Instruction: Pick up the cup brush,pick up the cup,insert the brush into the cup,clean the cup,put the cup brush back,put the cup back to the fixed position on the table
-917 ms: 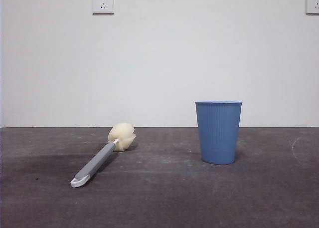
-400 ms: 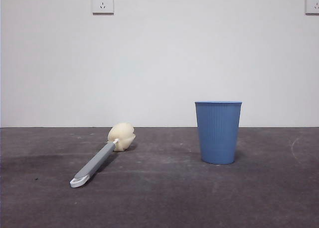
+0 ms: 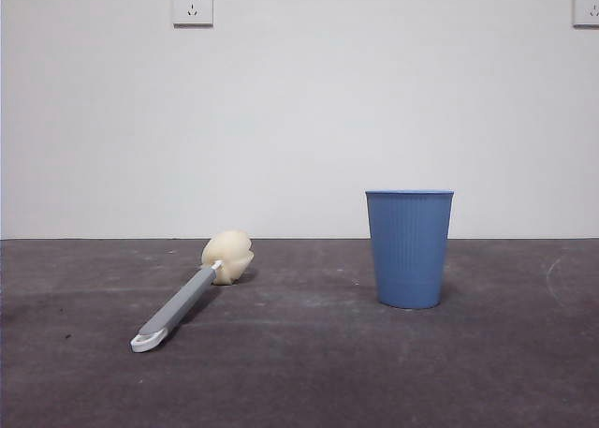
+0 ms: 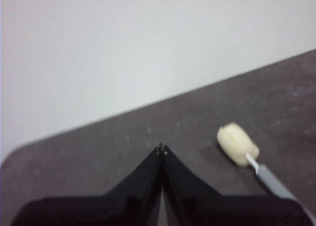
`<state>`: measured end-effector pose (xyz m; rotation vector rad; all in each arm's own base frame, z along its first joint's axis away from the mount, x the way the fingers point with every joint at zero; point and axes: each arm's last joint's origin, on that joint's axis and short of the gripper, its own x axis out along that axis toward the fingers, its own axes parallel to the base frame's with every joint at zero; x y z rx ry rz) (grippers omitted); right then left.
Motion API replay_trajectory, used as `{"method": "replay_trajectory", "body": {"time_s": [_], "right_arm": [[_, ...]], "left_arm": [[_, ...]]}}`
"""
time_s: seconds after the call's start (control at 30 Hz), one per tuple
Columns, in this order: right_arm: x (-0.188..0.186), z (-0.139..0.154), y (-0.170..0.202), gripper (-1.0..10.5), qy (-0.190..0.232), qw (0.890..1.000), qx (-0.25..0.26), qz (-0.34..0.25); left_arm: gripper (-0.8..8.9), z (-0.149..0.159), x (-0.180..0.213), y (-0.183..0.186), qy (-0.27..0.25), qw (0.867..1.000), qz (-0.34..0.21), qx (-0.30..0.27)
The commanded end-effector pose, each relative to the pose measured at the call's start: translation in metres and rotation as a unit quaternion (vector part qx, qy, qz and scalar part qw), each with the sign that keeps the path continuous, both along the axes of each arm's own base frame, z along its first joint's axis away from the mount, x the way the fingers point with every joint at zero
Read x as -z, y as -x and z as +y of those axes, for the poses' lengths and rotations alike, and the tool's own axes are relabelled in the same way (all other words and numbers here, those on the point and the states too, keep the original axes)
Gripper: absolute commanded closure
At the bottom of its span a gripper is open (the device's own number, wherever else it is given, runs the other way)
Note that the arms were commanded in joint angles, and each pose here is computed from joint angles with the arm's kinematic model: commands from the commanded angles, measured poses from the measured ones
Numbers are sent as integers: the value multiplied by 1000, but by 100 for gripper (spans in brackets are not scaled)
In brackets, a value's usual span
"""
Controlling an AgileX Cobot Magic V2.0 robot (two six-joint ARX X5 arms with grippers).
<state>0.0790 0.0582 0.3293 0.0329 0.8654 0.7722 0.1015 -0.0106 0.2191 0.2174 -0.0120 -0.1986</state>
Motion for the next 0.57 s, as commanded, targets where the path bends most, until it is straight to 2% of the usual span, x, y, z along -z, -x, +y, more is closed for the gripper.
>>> {"method": "replay_trajectory", "body": {"time_s": [0.03,0.27,0.53,0.57], "right_arm": [[0,0,0,945,1,1000,-2,-4],[0,0,0,945,1,1000,-2,-4],[0,0,0,945,2,1000,-2,-4],[0,0,0,945,2,1000,-2,-4]], "left_arm": [[816,1,22,1,21,1000,11,-14],[816,1,58,3,56,998,26,-17],[816,1,73,6,66,993,100,-21],[816,1,72,6,77,992,97,-20]]}}
